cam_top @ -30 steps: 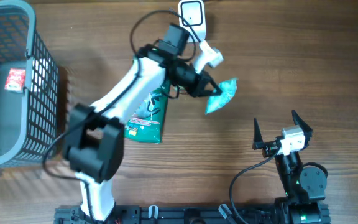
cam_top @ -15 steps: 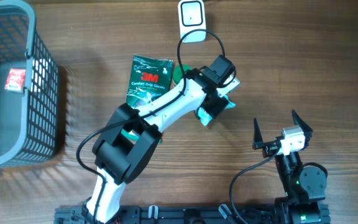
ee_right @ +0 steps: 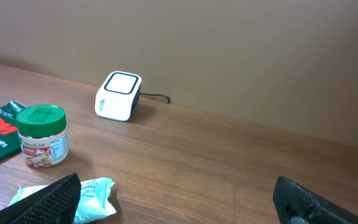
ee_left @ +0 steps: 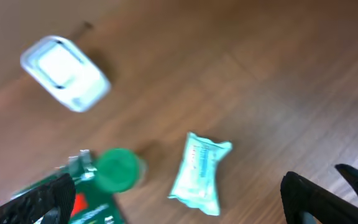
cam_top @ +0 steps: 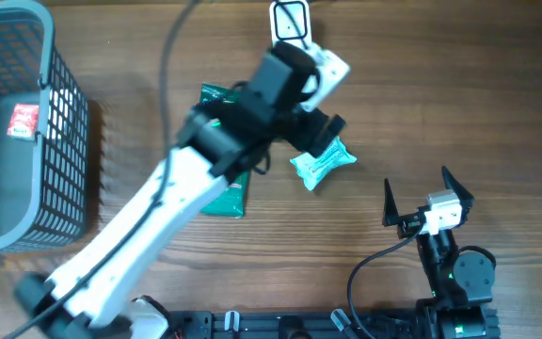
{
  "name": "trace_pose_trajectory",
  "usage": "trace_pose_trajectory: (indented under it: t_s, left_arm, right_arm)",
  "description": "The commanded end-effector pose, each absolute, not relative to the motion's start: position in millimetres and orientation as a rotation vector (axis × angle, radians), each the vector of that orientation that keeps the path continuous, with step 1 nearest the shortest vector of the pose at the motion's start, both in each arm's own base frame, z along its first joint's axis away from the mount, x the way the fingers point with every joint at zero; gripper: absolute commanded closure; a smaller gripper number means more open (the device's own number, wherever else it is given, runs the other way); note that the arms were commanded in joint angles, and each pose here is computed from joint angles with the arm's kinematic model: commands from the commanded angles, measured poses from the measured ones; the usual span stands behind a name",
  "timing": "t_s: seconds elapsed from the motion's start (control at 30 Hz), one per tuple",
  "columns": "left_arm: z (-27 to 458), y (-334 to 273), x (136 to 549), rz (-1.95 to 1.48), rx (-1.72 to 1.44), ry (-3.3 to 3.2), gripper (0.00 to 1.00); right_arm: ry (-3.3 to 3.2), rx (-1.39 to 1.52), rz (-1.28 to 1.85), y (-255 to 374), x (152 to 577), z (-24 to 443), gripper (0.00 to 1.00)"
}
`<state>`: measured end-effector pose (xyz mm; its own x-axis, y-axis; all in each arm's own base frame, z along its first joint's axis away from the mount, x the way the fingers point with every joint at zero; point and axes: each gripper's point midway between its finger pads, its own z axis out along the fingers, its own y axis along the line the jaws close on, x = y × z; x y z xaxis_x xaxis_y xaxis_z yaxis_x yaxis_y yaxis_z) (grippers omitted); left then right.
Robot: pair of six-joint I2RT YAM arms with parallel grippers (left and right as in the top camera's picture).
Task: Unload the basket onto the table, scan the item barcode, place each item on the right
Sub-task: 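Carry the wipes pack right of the jar and release it, then reach the left gripper into the basket and grasp the white tissue pack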
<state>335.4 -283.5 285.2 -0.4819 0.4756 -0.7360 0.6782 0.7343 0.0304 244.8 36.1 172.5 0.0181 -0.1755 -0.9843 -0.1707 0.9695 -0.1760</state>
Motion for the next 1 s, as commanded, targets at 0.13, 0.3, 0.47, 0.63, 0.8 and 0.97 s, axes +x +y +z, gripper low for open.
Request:
trace_pose_trajectory:
  t_s: [0.13,0.3,0.47,0.63,0.8,0.97]
  left_arm:
    - [359,-170,349,-0.149,0.528,2.094,0.00]
    - [396,-95,356,-0.109,0.215,2.032,0.00]
    - [418,0,358,-0.061,-0.215,1.958,0.00]
    - [415,85,348,-0.006,-0.562,1.898,0.00]
    - [409,130,337,0.015,-0.713,1.871,0.00]
    - [386,159,346,0.042,-0.805,1.906,0.00]
  right_arm:
    - [1.555,-0.274,-0.011,36,245,173,0.00]
    - [1.556,-0.274,-0.011,36,245,173,0.00]
    - [1.555,-0.274,-0.011,36,245,173,0.00]
    - [1.555,-0.274,-0.011,36,245,173,0.00]
    - [1.555,-0.274,-0.011,36,245,173,0.00]
    - [1.555,-0.274,-0.011,36,245,173,0.00]
